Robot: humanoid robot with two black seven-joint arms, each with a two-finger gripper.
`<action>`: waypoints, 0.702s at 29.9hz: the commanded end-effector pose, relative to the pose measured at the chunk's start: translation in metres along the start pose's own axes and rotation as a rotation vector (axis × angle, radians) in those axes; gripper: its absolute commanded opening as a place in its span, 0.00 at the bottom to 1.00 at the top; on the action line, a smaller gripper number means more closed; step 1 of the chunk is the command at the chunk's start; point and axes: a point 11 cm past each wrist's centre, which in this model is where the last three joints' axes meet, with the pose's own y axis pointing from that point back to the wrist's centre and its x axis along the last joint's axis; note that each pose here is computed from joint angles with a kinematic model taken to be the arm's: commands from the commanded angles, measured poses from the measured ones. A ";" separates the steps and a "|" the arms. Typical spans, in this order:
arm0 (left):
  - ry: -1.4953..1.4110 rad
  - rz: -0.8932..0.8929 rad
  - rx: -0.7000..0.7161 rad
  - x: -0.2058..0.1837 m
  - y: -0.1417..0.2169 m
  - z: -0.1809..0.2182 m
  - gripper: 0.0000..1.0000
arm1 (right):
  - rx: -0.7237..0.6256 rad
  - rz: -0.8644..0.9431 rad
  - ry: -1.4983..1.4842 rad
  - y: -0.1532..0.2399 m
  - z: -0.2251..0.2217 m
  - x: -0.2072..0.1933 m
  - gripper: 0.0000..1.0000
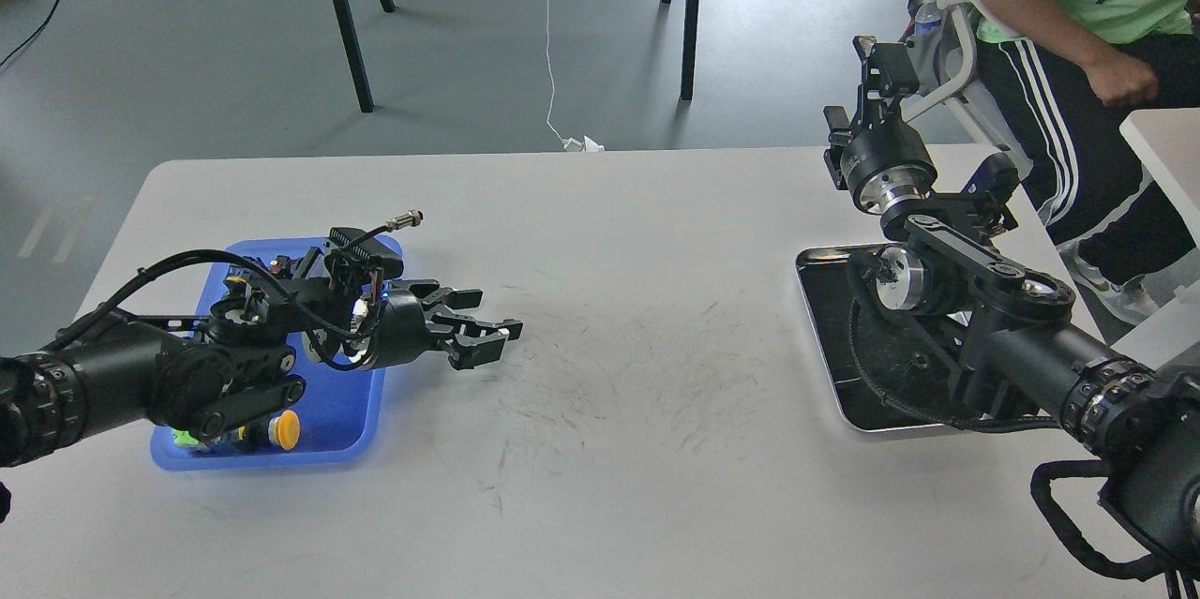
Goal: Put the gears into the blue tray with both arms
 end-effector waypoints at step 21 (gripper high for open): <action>-0.122 0.148 -0.093 -0.006 -0.011 0.031 0.79 | 0.005 -0.005 0.011 -0.002 -0.003 -0.001 0.96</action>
